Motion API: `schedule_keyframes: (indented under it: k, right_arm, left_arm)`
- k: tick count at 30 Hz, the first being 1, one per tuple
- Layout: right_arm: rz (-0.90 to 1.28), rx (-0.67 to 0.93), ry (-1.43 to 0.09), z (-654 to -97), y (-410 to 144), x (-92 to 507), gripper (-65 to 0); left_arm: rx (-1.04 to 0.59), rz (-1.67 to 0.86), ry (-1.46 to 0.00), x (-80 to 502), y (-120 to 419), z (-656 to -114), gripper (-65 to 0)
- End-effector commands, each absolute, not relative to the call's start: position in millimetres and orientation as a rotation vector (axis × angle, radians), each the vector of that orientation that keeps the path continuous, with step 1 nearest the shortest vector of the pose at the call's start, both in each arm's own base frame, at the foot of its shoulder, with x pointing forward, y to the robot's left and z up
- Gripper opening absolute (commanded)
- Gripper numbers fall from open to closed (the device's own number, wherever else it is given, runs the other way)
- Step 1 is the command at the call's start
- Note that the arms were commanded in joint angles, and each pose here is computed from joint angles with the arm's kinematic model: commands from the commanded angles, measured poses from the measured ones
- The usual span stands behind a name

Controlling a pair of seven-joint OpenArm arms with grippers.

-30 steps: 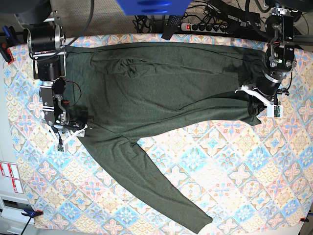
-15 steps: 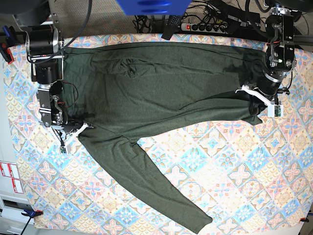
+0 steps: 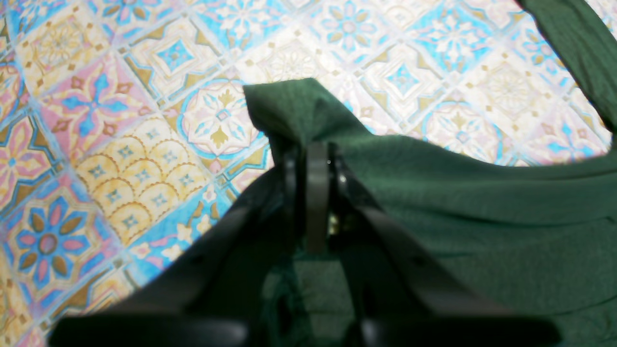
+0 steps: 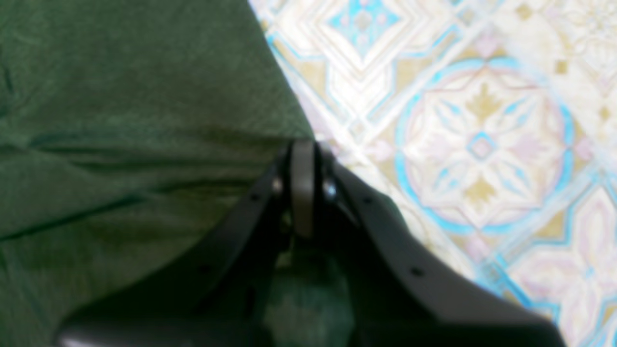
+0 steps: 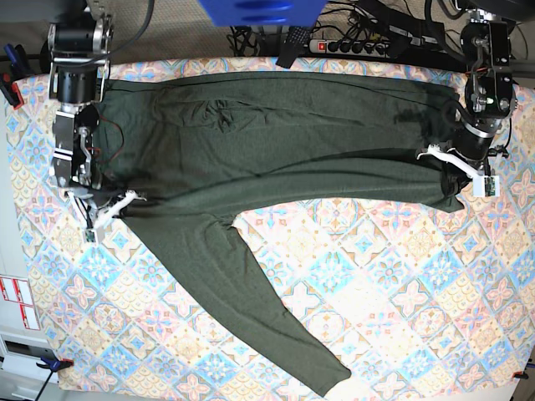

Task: Fold the T-shirt properly
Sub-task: 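Grasp the folded edge of the shirt with both grippers and lift it, then fold the lifted edge with both grippers onto the collar edge and release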

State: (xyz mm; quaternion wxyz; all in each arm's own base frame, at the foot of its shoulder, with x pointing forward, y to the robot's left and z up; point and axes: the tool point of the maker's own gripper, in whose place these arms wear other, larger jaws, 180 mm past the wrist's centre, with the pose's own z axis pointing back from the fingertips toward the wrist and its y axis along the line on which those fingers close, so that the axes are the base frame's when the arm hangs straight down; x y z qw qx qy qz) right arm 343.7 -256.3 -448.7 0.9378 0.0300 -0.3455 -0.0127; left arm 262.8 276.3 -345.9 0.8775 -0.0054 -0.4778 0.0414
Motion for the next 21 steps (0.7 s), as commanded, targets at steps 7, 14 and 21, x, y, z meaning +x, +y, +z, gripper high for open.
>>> schedule_keyframes:
  k: [7,14,21]
  right_arm:
    - [-0.023,0.011,-0.789,-421.3,-274.9,323.3,-65.0]
    - [-0.018,-0.025,-0.820,-406.0,-283.8,296.8,-65.0]
    - [0.031,-0.032,-0.821,-398.9,-273.6,272.7,-65.0]
  left_arm:
    - [0.013,0.073,-0.992,251.6,283.2,-344.4,-65.0]
    - [0.045,0.092,-0.976,243.8,295.5,-347.0,-65.0]
    - [0.081,0.131,-0.933,234.8,316.5,-360.5,-65.0]
